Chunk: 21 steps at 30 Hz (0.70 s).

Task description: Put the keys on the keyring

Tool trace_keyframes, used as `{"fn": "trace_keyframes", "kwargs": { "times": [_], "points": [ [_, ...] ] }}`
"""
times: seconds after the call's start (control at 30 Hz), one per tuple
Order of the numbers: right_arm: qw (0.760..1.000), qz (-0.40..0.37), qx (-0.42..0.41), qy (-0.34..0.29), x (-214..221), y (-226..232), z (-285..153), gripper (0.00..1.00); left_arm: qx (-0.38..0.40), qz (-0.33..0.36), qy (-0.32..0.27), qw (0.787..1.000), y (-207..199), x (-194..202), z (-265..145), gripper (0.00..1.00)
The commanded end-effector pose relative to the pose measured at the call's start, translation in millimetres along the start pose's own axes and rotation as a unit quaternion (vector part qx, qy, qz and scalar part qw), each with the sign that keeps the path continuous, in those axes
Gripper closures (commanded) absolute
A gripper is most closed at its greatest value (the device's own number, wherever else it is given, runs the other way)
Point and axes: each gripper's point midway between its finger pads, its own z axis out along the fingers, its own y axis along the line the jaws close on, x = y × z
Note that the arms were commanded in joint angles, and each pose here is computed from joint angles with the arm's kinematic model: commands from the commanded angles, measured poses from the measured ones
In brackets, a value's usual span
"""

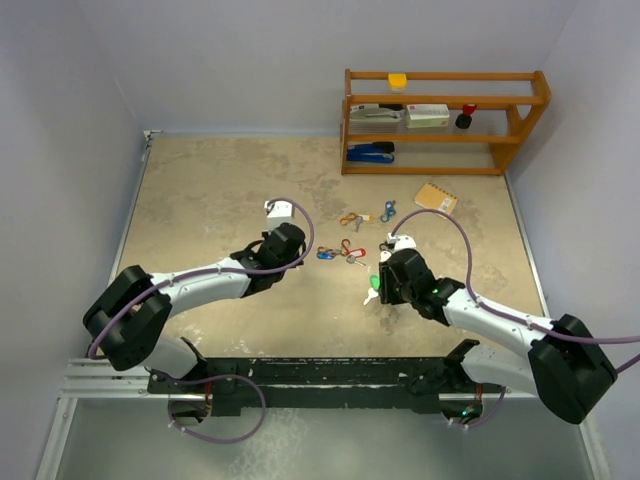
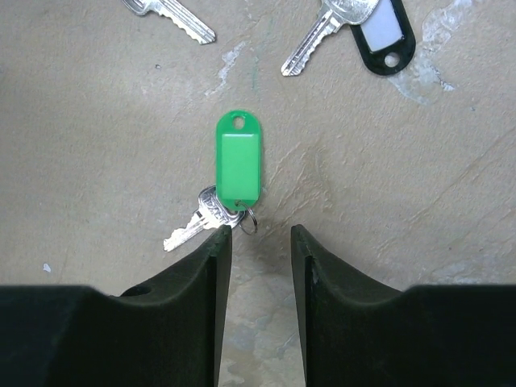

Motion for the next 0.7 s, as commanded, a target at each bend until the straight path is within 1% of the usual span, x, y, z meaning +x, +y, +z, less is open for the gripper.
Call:
{"fn": "trace_keyframes", "kwargs": {
  "times": [0.0,0.23,0.67],
  "points": [
    [1.000,0.015,0.001,-0.011,-2,0,-3,0.62,0.020,-0.009,-0.021,1.000,-15,-17,1,1.00],
    [1.000,0.013,-0.001,-0.010,-1,1,0,0.67,0.017,-0.008,-0.021,1.000,-14,-16,1,1.00],
    [1.000,0.009,0.001,-0.006,0,2,8,0.70,0.010,-0.003,-0.019,1.000,-11,-14,2,1.00]
  ]
}}
